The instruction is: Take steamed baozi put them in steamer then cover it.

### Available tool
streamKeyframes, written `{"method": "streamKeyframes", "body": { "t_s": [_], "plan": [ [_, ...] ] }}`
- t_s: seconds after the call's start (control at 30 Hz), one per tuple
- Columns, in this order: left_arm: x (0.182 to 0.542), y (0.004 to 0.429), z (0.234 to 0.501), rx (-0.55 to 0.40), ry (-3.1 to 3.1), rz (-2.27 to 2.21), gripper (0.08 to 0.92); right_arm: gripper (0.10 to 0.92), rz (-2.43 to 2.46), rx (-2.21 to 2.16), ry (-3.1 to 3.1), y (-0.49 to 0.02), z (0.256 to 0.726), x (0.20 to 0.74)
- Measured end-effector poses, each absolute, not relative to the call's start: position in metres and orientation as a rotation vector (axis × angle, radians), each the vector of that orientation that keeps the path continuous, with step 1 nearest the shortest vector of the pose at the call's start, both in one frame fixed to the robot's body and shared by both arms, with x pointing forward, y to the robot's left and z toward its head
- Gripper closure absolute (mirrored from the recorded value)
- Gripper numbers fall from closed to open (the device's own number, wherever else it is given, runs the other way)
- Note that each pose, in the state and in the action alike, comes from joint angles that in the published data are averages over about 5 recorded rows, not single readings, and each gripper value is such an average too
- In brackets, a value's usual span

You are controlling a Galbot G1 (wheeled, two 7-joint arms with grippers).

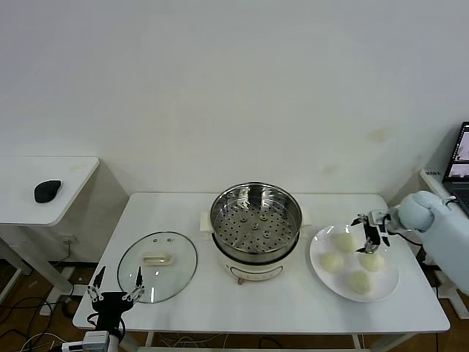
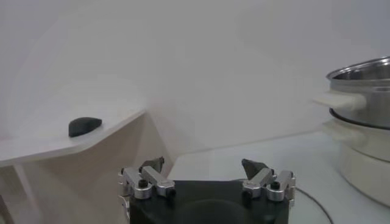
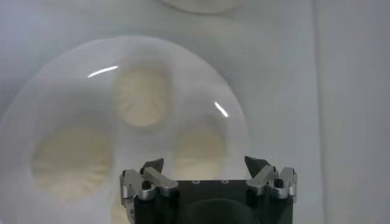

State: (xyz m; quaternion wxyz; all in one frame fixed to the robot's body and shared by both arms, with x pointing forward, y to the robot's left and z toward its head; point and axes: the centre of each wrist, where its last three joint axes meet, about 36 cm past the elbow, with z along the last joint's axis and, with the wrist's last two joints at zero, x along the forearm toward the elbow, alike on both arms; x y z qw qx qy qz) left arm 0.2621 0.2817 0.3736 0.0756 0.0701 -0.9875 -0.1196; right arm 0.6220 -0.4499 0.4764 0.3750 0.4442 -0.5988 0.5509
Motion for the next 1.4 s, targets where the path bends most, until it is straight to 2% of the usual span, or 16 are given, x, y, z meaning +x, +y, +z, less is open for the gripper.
{"method": "streamKeyframes", "body": {
  "t_s": [0.5,0.87,1.07,1.4],
  "plan": [
    [0.264,0.284,0.374,0.212,-2.965,-0.371,0.177,0.216,1.399,1.099,-1.484,-0.437,0.452,0.644],
    [0.265,0.285,0.374,0.218,-2.967,-0.376,0.177,0.375,1.398,1.097,-1.460,-0.430,0.442,0.649],
    [0.265,0.285,0.375,0.217,-2.969,-0.380,0.177,0.436,1.404,1.100,-1.457,-0.432,0.448,0.650],
    [0.266,0.284,0.377,0.210,-2.975,-0.374,0.177,0.454,1.443,1.094,-1.482,-0.442,0.491,0.646]
  ]
}}
